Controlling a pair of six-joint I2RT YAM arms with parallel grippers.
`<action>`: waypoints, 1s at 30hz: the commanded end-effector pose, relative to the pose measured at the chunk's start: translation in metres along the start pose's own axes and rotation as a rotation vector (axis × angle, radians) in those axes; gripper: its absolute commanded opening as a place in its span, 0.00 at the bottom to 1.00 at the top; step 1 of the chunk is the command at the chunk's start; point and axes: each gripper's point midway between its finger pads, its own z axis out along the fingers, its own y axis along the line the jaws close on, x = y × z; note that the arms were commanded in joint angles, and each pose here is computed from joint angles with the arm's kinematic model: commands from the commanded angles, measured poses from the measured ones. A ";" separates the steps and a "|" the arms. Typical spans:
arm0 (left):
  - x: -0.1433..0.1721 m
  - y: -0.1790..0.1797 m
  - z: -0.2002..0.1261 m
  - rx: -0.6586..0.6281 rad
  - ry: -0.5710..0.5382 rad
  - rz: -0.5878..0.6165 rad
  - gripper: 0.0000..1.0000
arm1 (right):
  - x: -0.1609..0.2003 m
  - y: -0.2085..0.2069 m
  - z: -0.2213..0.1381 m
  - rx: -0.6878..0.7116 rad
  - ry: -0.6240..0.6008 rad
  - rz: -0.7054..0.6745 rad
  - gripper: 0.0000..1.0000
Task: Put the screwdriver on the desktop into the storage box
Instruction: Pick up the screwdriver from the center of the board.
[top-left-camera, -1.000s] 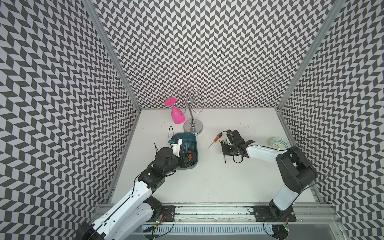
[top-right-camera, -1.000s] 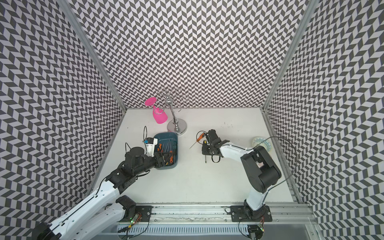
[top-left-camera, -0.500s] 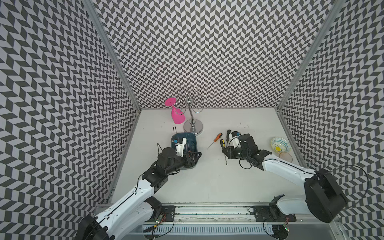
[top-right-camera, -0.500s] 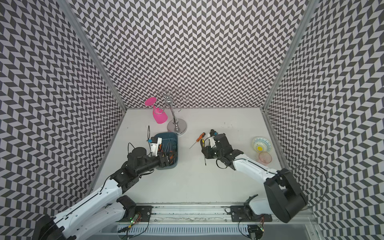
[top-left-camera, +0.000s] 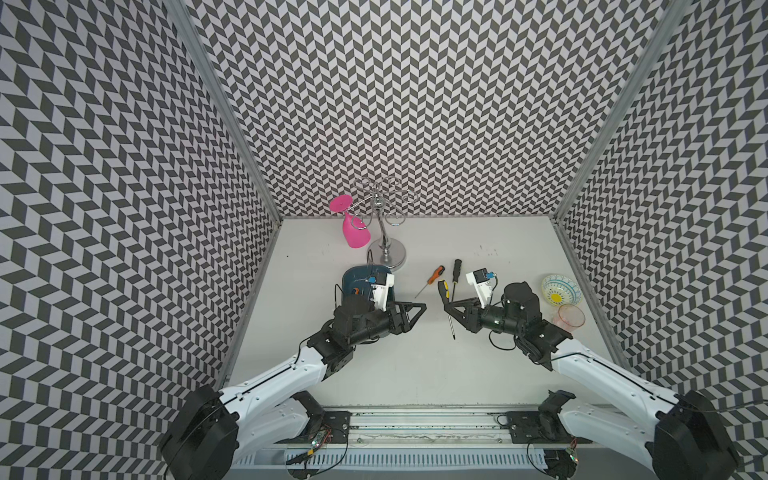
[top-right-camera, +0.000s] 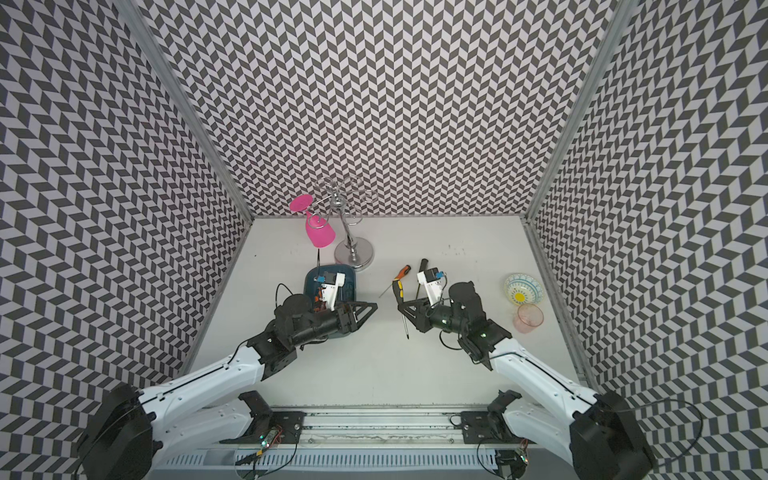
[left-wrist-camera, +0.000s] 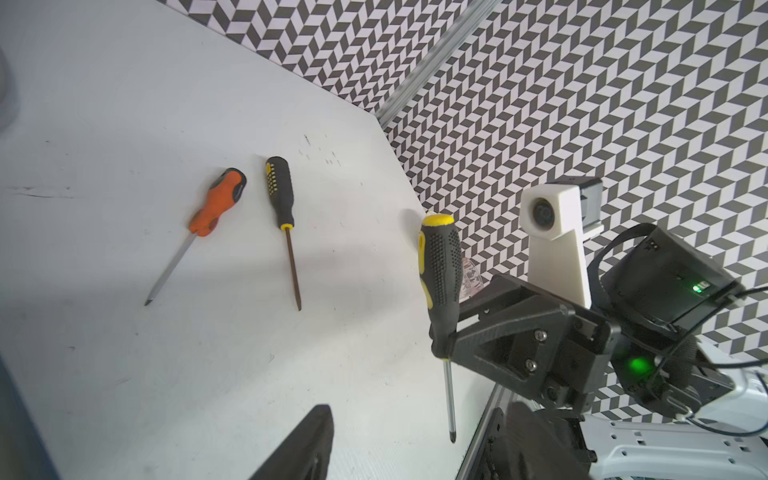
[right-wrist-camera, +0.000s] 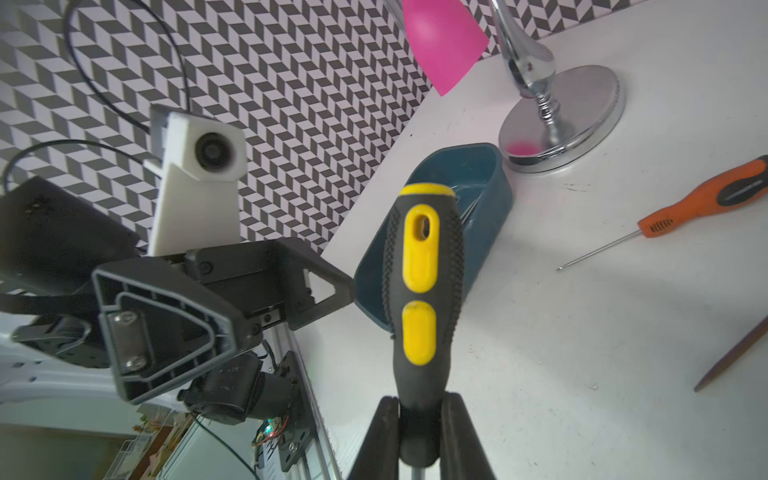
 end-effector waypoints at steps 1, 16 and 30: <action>-0.015 -0.031 0.010 0.110 -0.042 0.046 0.67 | -0.009 0.029 -0.006 -0.131 -0.048 -0.048 0.16; -0.008 -0.051 0.037 0.176 -0.022 0.083 0.51 | -0.001 0.048 -0.018 -0.234 -0.070 -0.056 0.16; 0.001 -0.062 0.050 0.219 0.016 0.088 0.30 | 0.000 0.052 -0.017 -0.267 -0.068 -0.052 0.16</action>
